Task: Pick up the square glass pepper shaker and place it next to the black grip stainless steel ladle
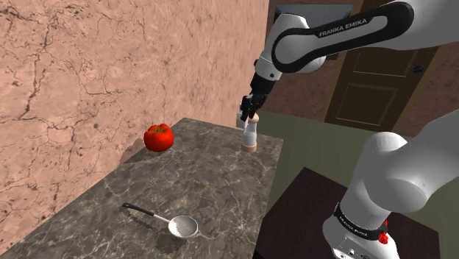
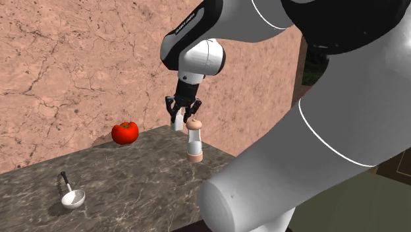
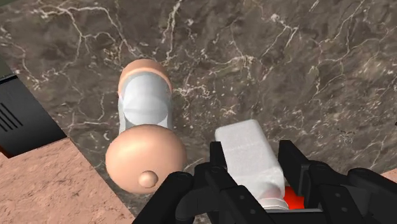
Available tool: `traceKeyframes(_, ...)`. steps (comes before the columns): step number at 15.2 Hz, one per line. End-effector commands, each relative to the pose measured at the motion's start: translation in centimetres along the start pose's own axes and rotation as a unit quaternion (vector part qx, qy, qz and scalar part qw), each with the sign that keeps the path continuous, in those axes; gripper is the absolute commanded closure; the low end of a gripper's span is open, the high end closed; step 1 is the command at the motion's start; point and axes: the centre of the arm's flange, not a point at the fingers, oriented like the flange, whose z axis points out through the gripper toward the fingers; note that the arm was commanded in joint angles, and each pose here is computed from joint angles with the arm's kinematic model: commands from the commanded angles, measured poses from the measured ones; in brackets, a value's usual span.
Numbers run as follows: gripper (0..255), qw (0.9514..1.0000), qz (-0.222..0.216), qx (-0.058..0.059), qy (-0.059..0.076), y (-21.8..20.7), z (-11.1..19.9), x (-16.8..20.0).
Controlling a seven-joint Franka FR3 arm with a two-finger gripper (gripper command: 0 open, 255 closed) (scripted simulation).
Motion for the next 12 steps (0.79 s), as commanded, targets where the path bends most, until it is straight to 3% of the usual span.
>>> traceKeyframes(1, 255, 1.0000, 0.000, 0.000, 0.000, -2.4, 0.6, 1.5)
traceKeyframes(12, 255, 1.0000, 0.000, 0.000, 0.000, -14.6, 4.7, 8.2)
